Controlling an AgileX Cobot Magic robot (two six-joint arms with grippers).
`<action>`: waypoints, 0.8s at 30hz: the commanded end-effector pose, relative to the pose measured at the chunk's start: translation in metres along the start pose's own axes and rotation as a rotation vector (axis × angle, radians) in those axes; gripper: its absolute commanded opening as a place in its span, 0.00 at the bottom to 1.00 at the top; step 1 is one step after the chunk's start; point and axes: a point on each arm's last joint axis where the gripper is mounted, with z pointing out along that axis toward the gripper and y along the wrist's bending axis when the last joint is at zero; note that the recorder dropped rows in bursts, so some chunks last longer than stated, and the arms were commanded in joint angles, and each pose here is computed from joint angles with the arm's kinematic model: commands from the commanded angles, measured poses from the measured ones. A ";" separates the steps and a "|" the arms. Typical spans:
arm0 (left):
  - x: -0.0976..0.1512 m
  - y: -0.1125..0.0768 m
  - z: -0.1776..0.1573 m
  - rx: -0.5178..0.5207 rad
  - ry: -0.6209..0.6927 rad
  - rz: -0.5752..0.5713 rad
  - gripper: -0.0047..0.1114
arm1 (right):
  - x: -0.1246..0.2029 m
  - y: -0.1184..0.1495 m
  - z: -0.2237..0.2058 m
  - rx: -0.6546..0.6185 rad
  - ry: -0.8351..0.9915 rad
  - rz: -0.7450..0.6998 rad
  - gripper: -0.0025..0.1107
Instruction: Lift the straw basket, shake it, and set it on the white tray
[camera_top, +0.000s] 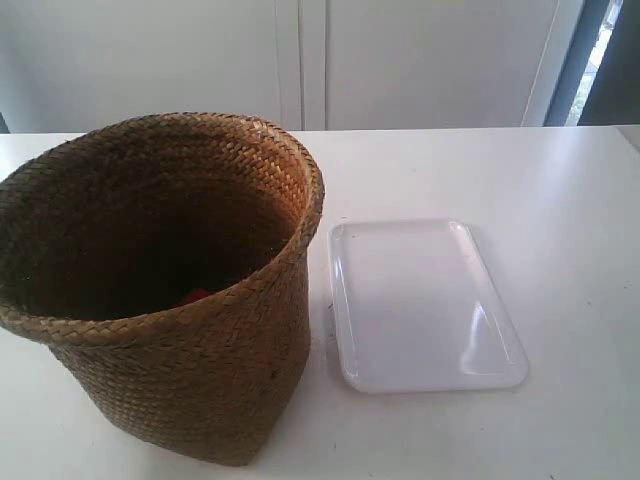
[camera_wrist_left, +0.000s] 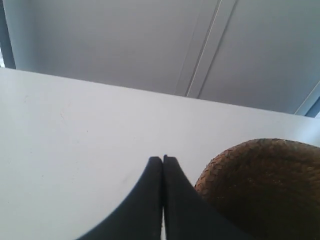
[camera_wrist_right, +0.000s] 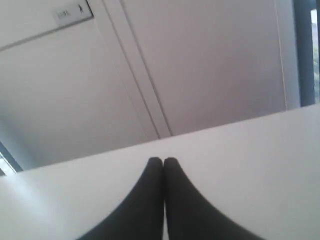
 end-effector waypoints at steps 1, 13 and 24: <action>-0.002 -0.001 0.024 -0.021 0.100 0.049 0.04 | 0.007 -0.004 0.009 0.036 0.087 -0.051 0.02; -0.008 -0.002 0.053 -0.068 0.471 0.218 0.04 | -0.027 0.006 0.026 0.091 0.280 -0.119 0.02; -0.002 -0.012 0.073 0.023 0.818 0.204 0.04 | -0.035 0.049 0.065 -0.265 0.912 -0.123 0.02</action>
